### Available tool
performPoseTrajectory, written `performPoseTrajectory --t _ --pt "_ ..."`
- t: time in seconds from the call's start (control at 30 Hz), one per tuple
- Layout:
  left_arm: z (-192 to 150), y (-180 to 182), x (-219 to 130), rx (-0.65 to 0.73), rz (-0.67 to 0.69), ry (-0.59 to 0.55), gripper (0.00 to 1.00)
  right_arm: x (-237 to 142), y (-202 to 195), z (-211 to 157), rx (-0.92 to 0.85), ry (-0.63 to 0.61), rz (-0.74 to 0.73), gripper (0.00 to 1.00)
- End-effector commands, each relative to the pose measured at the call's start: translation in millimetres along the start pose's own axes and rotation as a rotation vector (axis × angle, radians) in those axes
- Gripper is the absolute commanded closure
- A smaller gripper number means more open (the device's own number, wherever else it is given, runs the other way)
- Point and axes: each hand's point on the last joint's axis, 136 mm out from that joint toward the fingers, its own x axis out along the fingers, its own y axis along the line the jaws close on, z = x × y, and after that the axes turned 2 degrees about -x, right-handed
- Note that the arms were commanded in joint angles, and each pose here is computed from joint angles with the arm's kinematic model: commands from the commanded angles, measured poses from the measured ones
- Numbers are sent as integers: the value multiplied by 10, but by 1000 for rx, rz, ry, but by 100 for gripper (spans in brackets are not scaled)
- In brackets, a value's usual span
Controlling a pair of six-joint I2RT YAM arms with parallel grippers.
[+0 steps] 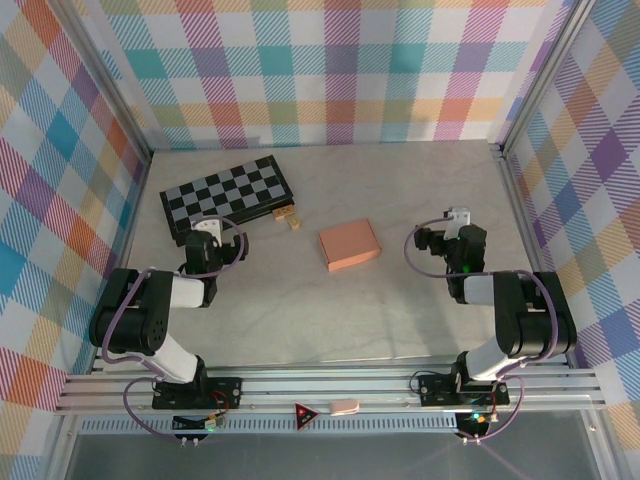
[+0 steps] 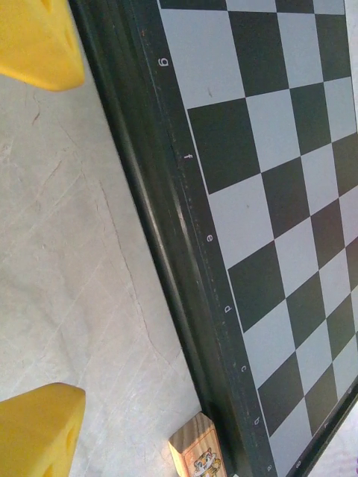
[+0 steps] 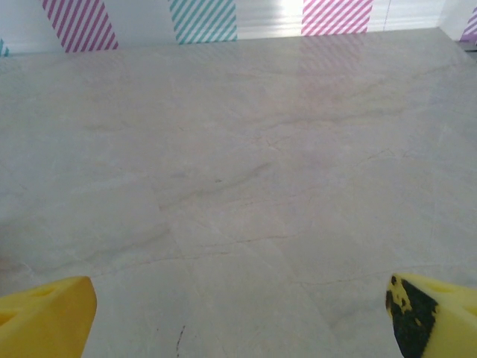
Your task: Fold the paper box
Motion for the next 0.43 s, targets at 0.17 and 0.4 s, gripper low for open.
performPoseTrajectory --t 0.17,0.4 --pt "107 -6 -2 5 -12 -42 0 2 23 -56 19 22 20 1" --pt "104 2 -9 2 -12 -45 0 -7 54 -56 11 16 39 1"
